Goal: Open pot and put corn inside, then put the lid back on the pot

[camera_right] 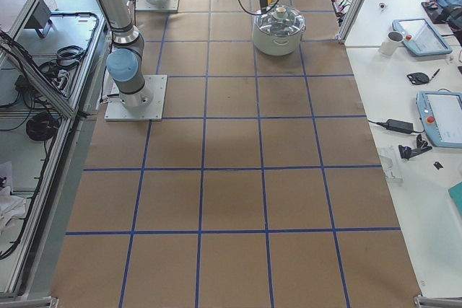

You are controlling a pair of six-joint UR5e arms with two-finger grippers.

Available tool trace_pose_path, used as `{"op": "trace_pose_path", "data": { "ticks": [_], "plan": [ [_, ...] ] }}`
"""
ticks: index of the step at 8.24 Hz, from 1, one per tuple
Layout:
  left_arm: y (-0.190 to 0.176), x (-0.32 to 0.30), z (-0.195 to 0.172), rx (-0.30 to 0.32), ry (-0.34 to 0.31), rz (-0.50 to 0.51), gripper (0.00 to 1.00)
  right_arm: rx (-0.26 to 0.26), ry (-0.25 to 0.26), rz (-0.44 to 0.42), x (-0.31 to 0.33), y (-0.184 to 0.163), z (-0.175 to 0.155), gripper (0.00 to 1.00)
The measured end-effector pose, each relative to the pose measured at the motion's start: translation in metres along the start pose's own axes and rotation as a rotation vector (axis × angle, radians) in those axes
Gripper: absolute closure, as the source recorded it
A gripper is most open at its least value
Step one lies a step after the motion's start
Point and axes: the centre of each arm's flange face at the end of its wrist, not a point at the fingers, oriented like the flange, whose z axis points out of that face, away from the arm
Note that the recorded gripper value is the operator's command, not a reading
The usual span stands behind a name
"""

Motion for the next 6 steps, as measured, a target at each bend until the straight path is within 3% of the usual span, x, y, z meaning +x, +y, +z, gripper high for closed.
{"op": "trace_pose_path", "data": {
  "ticks": [2, 4, 6],
  "plan": [
    [-0.002, 0.001, 0.007, 0.026, 0.014, 0.044, 0.0, 0.028, -0.005, 0.017, -0.007, -0.034, 0.014, 0.0],
    [-0.003, 0.002, 0.024, 0.048, 0.04, 0.076, 0.0, 0.061, -0.002, 0.009, -0.043, -0.079, 0.055, 0.0],
    [-0.002, 0.003, 0.033, 0.055, 0.065, 0.092, 0.0, 0.086, -0.005, 0.062, -0.099, -0.093, 0.099, 0.0]
  ]
}}
